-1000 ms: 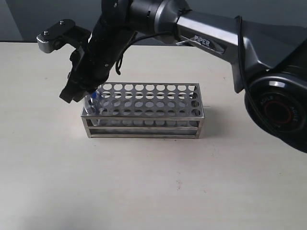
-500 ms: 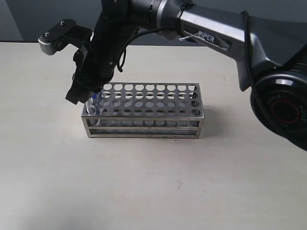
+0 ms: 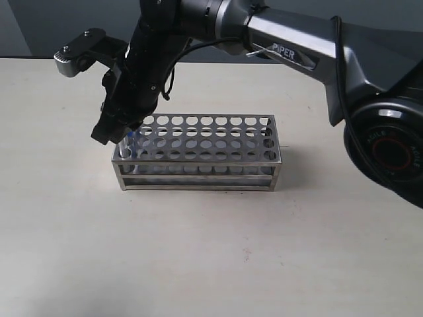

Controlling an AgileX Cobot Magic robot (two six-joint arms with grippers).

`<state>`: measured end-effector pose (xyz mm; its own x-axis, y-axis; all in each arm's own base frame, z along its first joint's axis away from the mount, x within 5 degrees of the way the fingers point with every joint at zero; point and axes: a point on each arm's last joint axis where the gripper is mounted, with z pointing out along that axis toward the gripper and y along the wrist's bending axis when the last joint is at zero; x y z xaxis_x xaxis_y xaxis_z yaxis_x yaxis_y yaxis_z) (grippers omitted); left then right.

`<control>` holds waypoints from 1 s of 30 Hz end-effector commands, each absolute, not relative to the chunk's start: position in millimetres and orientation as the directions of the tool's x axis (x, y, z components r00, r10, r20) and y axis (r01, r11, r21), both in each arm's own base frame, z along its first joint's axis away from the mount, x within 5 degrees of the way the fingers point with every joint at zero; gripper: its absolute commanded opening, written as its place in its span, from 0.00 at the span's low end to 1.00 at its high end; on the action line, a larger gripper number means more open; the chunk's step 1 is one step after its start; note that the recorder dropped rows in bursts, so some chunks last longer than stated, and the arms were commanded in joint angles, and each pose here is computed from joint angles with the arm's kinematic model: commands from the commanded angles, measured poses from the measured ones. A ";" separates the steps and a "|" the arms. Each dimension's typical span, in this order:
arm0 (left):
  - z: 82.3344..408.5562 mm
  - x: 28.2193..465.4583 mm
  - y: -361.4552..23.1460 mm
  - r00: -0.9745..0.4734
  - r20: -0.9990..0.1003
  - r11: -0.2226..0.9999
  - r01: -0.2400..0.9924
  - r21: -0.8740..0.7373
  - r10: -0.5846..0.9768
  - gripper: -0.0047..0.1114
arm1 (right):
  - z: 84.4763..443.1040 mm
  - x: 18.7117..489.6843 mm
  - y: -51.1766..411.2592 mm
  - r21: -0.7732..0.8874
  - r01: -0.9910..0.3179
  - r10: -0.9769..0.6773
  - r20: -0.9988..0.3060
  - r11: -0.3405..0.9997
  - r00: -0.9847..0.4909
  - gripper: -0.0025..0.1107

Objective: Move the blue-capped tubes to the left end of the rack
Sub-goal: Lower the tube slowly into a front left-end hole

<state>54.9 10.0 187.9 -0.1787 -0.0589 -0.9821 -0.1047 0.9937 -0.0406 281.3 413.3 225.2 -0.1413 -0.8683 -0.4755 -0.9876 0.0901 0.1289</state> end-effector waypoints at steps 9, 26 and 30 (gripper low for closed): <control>189.8 54.8 9.4 -0.166 -0.984 0.995 -0.094 -0.043 -0.058 0.05 | 220.2 268.6 412.8 0.235 -0.969 -0.894 -0.415 0.075 -0.170 0.38; 189.8 54.8 9.4 -0.166 -0.984 0.995 -0.095 -0.041 -0.057 0.05 | 231.1 275.7 412.0 0.140 -0.984 -0.875 -0.456 0.110 -0.163 0.02; 189.8 54.8 9.4 -0.166 -0.984 0.995 -0.095 -0.041 -0.057 0.05 | 231.2 275.3 412.1 0.145 -0.983 -0.875 -0.455 0.111 -0.166 0.02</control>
